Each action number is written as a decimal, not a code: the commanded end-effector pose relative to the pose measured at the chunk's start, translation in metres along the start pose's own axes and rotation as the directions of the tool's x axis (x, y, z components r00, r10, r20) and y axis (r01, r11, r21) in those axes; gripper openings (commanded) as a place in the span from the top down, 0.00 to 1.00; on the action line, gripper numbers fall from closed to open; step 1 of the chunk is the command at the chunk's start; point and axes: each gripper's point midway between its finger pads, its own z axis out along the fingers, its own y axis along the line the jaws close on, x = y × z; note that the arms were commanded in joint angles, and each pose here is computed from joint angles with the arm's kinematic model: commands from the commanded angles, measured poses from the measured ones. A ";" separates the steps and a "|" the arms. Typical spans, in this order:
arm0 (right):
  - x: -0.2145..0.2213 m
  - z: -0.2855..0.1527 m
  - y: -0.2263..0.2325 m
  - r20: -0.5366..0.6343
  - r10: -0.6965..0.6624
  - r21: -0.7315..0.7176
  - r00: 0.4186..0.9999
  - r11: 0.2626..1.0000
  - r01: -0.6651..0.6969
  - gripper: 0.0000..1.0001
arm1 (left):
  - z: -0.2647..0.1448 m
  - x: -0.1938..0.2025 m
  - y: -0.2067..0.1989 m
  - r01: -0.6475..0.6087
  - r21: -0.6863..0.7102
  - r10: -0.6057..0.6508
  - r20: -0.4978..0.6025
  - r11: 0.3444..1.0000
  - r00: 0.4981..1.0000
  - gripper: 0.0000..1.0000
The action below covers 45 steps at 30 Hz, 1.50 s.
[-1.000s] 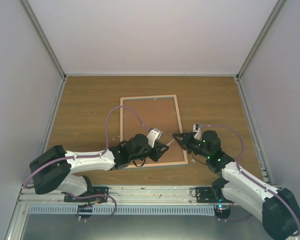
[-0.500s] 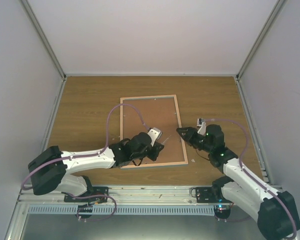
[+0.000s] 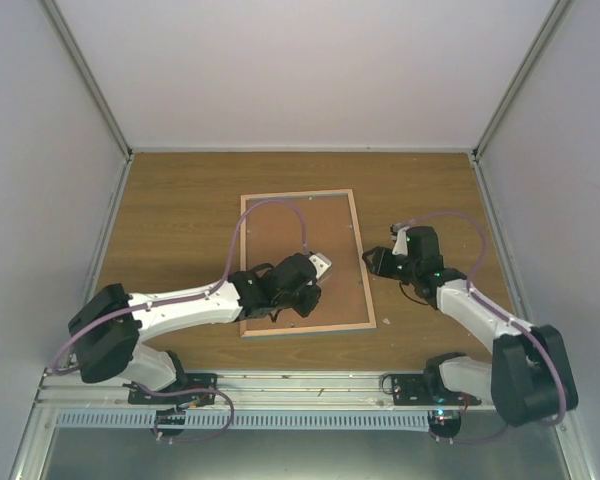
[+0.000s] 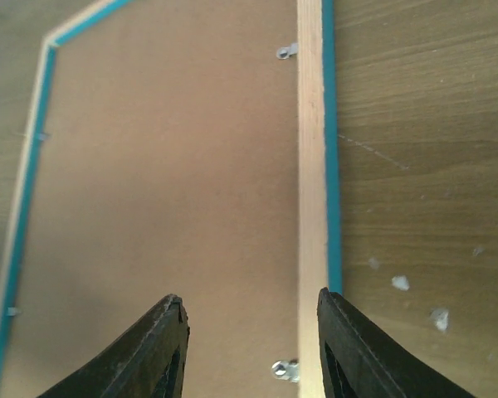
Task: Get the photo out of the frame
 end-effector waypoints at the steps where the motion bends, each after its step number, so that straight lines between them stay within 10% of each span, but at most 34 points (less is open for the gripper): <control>1: -0.013 0.015 -0.010 -0.016 -0.140 0.056 0.990 0.988 0.141 0.55 | 0.012 -0.004 -0.002 -0.071 0.014 0.071 -0.043 0.997 0.997 1.00; 45: 0.054 0.069 0.003 -0.226 -0.216 -0.077 0.950 0.976 0.203 0.76 | 0.066 0.035 -0.021 -0.049 0.146 0.089 -0.276 0.988 0.957 1.00</control>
